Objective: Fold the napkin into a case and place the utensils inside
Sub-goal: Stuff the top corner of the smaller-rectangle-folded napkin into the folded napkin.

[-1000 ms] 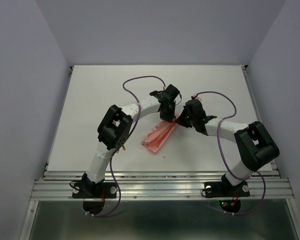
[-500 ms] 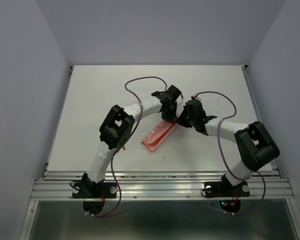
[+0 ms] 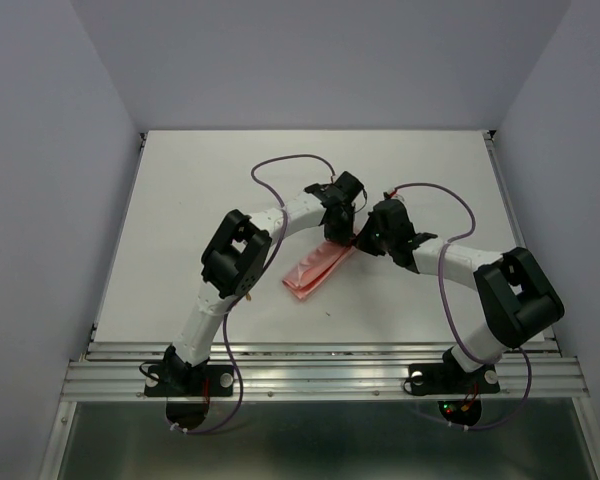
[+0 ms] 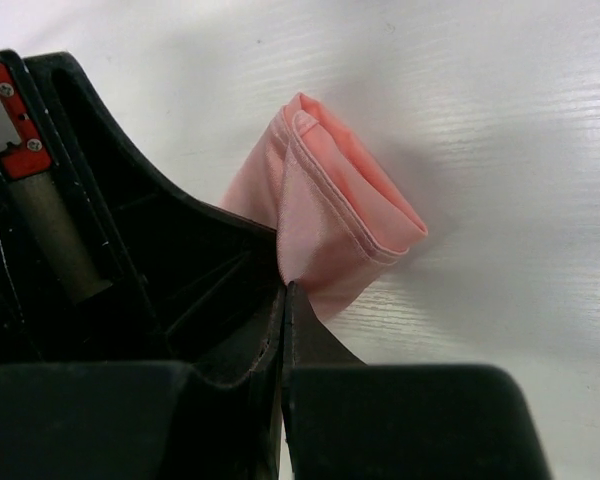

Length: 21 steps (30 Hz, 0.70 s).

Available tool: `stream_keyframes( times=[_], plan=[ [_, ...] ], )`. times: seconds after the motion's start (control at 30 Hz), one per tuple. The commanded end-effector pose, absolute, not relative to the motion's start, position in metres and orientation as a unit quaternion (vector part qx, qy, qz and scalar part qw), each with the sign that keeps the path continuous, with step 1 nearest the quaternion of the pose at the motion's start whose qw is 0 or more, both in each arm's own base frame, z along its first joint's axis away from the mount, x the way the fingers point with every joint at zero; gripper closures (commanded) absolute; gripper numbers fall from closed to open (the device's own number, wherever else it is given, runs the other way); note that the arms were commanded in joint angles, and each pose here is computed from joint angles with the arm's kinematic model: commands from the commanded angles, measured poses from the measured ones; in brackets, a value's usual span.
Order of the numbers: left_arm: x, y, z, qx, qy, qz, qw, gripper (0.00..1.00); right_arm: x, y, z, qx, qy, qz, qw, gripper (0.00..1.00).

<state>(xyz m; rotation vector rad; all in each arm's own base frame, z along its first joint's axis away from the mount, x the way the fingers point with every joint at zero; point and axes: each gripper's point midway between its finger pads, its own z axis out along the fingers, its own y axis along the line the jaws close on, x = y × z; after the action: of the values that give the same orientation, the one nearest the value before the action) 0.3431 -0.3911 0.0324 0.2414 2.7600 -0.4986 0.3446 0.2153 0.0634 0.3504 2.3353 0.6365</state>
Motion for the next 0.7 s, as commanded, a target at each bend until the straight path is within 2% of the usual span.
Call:
stream_keyframes(
  times=[0.0, 0.37, 0.67],
  plan=[
    [0.355, -0.408, 0.054, 0.084, 0.958, -0.197, 0.189, 1.00, 0.342, 0.228, 0.073, 0.113, 0.891, 0.274, 0.343, 0.99],
    [0.358, -0.419, 0.087, 0.085, 0.947, -0.231, 0.206, 1.00, 0.342, 0.231, 0.063, 0.107, 0.896, 0.275, 0.332, 0.99],
    [0.334, -0.415, 0.065, 0.097, 0.952, -0.238, 0.168, 1.00, 0.342, 0.227, 0.061, 0.113, 0.897, 0.267, 0.333, 0.99]
  ],
)
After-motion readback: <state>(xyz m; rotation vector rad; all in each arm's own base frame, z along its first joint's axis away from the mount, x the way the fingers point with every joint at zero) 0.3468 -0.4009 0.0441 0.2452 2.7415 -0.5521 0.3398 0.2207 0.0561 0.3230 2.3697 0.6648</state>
